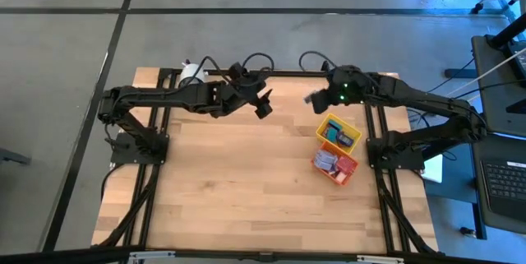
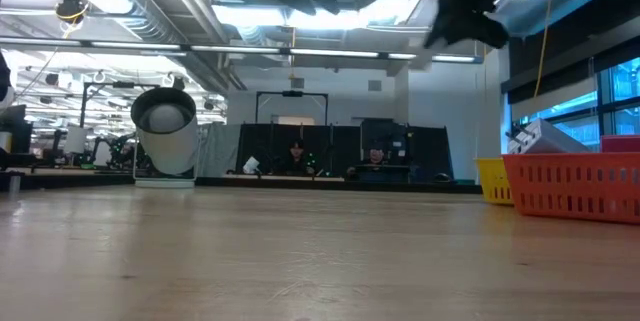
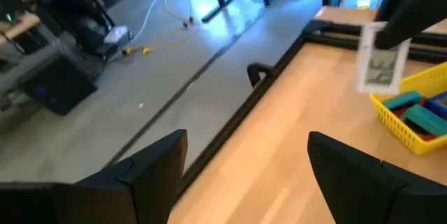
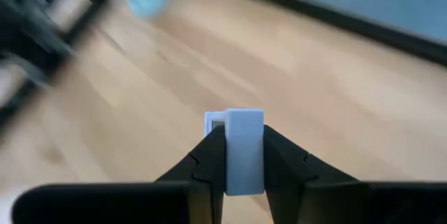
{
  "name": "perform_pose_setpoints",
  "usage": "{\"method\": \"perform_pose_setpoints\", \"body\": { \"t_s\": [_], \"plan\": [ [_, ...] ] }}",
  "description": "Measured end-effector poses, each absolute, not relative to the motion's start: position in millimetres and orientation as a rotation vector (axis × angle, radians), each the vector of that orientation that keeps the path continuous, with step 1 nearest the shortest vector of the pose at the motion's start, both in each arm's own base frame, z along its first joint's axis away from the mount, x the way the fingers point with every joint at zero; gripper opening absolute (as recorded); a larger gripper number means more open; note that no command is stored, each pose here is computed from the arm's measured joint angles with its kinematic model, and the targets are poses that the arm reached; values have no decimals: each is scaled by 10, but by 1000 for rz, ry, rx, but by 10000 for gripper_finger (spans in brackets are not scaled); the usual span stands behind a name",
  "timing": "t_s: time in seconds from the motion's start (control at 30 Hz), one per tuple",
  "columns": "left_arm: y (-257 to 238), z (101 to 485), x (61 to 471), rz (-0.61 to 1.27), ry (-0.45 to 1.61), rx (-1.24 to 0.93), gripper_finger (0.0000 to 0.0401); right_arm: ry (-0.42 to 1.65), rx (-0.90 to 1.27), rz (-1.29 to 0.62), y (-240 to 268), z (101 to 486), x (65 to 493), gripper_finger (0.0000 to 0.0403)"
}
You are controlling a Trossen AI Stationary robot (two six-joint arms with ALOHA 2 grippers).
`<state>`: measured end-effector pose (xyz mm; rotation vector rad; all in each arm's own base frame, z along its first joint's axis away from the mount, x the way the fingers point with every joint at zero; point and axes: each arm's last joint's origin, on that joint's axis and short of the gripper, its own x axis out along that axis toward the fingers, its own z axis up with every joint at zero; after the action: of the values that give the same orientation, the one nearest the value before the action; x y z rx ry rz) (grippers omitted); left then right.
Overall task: Pick & Place Office items
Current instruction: Put the white digital timer into the yellow basket, then return to Home Position
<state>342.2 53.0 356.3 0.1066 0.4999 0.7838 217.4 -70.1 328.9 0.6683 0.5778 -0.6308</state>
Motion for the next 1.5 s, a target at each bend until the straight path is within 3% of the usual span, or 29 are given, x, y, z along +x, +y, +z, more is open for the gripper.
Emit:
{"method": "perform_pose_setpoints", "body": {
  "t_s": [0.3,0.6,0.87,1.23,1.5],
  "plan": [
    [523,3474,3369,815,559,18,294,1053,630,-748,-607,2923,1831,75],
    [510,3424,3340,809,580,-91,294,1261,700,-794,-539,2417,1675,75],
    [506,3424,3344,815,554,-160,294,1275,728,-837,-529,2227,1635,82],
    [489,3416,3356,766,548,-246,294,1260,714,-818,-535,2219,1654,160],
    [427,3718,3158,612,479,-328,294,1183,643,-731,-567,2644,1760,212]
  ]
}}
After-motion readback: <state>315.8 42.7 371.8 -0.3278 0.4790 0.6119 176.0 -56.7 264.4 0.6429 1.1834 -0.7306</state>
